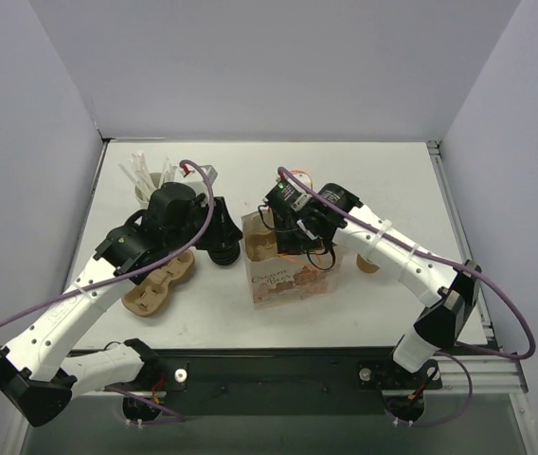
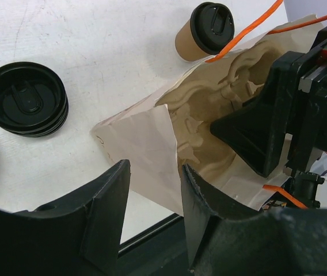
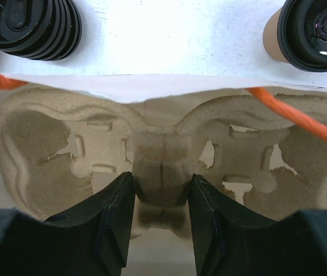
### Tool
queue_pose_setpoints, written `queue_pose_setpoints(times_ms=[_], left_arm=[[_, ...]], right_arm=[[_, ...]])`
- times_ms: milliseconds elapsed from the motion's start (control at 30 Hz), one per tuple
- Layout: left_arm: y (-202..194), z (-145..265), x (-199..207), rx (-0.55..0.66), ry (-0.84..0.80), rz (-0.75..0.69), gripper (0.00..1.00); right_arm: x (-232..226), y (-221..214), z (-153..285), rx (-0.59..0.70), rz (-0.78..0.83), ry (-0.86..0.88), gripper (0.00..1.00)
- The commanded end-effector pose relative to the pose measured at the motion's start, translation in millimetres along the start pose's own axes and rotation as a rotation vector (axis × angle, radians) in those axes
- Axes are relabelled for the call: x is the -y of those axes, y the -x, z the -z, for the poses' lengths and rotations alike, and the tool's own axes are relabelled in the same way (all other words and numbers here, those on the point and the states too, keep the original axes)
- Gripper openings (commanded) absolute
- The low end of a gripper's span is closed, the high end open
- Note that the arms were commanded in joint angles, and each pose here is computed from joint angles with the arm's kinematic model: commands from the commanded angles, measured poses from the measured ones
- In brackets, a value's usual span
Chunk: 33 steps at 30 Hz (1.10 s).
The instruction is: Pack the takeout coffee
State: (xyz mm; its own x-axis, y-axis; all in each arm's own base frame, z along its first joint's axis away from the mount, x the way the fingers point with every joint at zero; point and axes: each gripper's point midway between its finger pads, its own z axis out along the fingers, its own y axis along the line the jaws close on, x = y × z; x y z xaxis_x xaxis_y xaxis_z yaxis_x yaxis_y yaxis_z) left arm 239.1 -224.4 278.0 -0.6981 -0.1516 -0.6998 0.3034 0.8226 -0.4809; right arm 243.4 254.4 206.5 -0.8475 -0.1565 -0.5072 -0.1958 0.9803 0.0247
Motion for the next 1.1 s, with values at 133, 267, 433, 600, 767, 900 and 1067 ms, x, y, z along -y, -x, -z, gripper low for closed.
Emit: queue_pose_setpoints(times_ms=[133,267,433,600,767,900,1067], left_arm=[[11,11,2,0.045,-0.004,-0.026,0.51],[14,17,-7,0.061,0.045,-0.038,0.50],[31,32,-16,0.138,0.111,-0.045,0.51],[49,48,-15,0.213,0.124,-0.051,0.51],[56,56,-14,0.222,0.138,-0.065,0.51],[50,56,-19,0.211,0.148,-0.073,0.53],[43,51,-14,0.175,0.119,-0.087,0.55]], right_arm=[[13,-15,-14,-0.049,0.020,-0.063,0.35],[14,-24,-24,-0.063,0.010,-0.072,0.38],[13,-28,-36,-0.055,-0.006,-0.073,0.41],[17,-32,-44,-0.047,-0.021,-0.092,0.53],[14,-24,-30,-0.013,-0.036,-0.053,0.73],[15,-15,-8,0.016,-0.051,-0.027,0.79],[20,-4,21,0.049,-0.056,-0.005,0.75]])
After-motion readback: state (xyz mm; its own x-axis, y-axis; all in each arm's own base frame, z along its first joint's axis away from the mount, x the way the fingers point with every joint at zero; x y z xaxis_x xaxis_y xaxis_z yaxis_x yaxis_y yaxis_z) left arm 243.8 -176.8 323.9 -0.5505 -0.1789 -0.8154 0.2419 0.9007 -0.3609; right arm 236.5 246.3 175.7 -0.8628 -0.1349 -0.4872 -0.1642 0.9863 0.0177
